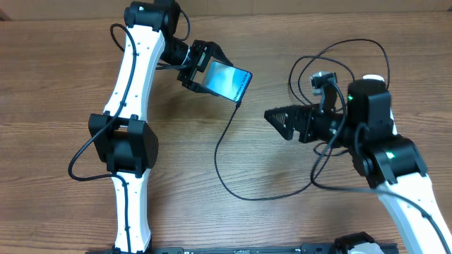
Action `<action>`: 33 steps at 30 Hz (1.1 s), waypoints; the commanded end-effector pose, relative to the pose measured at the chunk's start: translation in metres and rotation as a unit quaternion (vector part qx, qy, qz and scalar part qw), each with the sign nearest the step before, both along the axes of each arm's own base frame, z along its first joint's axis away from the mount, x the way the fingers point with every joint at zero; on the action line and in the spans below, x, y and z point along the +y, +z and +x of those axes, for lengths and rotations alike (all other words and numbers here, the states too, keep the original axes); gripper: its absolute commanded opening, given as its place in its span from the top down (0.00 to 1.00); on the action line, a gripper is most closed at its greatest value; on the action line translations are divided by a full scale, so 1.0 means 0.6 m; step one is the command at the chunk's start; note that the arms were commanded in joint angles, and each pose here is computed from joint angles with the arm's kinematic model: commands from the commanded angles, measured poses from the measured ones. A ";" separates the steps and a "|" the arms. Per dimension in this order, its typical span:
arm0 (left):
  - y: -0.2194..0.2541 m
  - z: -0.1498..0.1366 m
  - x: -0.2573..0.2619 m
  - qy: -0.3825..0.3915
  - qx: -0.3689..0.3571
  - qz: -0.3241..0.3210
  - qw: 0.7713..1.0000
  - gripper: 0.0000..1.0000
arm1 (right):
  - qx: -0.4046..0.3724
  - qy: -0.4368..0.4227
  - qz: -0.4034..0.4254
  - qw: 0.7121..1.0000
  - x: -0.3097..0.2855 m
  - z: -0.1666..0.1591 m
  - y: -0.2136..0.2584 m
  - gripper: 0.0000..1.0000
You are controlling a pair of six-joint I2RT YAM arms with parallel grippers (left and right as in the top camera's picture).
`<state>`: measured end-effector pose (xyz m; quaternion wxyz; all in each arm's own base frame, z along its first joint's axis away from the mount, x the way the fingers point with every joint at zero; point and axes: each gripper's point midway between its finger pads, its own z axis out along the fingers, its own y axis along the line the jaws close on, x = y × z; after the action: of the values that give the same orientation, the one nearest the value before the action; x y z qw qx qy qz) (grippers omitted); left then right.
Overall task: Plug charger to phone and switch on socket
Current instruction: 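Move the right gripper left toward the phone held by the left gripper, then grasp the phone's edge with the right gripper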
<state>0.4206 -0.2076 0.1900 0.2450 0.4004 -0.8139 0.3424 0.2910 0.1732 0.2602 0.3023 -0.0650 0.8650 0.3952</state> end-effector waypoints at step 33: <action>-0.011 0.005 0.015 0.016 -0.011 0.072 0.997 0.63 | 0.098 -0.138 0.087 0.982 0.140 0.161 -0.100 0.40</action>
<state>0.4240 -0.1897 0.1704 0.2079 0.4346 -0.8311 0.2778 0.3800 0.2543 0.1957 0.2650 0.1127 0.8568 0.4276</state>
